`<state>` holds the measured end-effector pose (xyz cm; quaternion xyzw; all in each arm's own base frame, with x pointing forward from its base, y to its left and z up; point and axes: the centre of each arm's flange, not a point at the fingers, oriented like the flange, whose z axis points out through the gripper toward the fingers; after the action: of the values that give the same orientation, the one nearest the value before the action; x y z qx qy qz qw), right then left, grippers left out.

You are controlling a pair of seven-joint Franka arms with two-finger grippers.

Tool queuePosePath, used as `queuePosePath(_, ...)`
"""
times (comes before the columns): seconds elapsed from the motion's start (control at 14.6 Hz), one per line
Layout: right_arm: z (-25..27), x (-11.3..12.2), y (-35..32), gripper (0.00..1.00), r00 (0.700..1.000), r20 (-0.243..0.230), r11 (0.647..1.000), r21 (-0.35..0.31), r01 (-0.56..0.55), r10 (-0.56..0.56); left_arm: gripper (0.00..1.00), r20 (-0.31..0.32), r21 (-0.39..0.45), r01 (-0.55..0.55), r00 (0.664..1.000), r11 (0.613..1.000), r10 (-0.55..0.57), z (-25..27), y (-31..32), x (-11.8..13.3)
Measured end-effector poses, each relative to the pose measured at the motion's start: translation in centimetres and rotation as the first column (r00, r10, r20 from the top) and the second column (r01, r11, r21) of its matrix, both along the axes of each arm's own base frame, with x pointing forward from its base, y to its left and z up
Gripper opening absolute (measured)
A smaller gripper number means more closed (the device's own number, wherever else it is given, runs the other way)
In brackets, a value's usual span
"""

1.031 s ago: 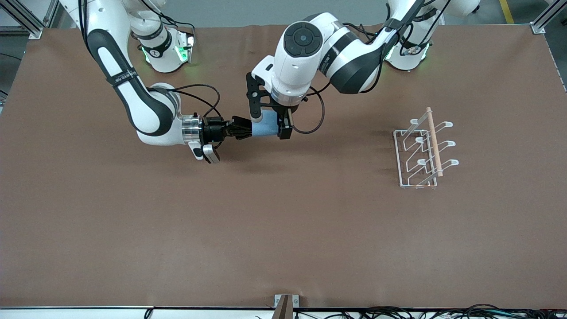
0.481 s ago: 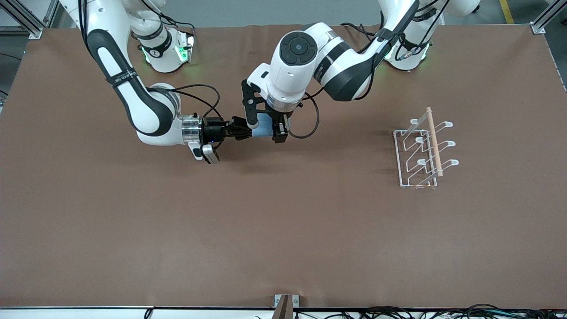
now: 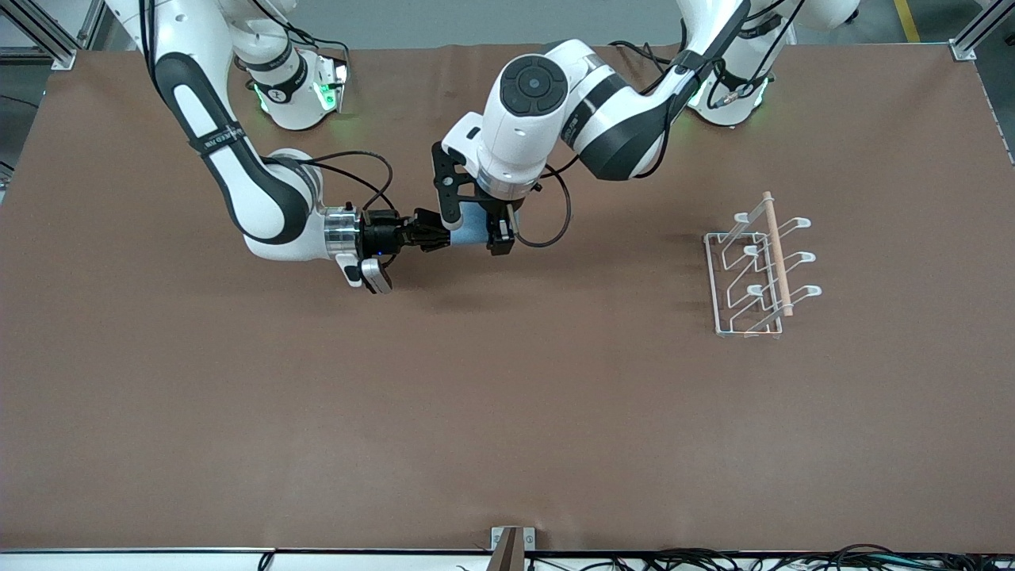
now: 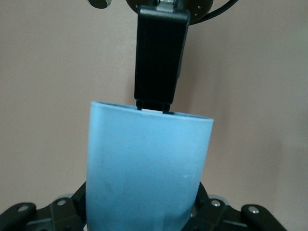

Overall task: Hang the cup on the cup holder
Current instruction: 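Close the left gripper on the cup's base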

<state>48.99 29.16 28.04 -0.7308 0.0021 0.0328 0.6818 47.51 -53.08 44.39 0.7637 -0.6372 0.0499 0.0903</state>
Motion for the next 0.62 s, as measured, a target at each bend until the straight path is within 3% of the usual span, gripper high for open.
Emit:
queuePosePath(0.07,0.02,0.02,0.00,0.05,1.000,0.000,1.000,0.000,0.000,0.000,0.78,0.000,0.000,0.000,1.000,1.000,0.000,0.03,0.01,0.02)
queuePosePath(0.21,0.04,-0.01,0.05,0.19,1.000,0.000,1.000,0.002,0.000,0.000,0.78,0.003,-0.002,-0.004,1.000,1.000,0.004,0.16,0.13,0.22)
queuePosePath(0.62,0.05,0.04,-0.01,0.81,1.000,0.000,1.000,0.003,0.001,-0.001,0.78,0.011,0.009,-0.014,1.000,1.000,0.014,0.51,0.79,0.93)
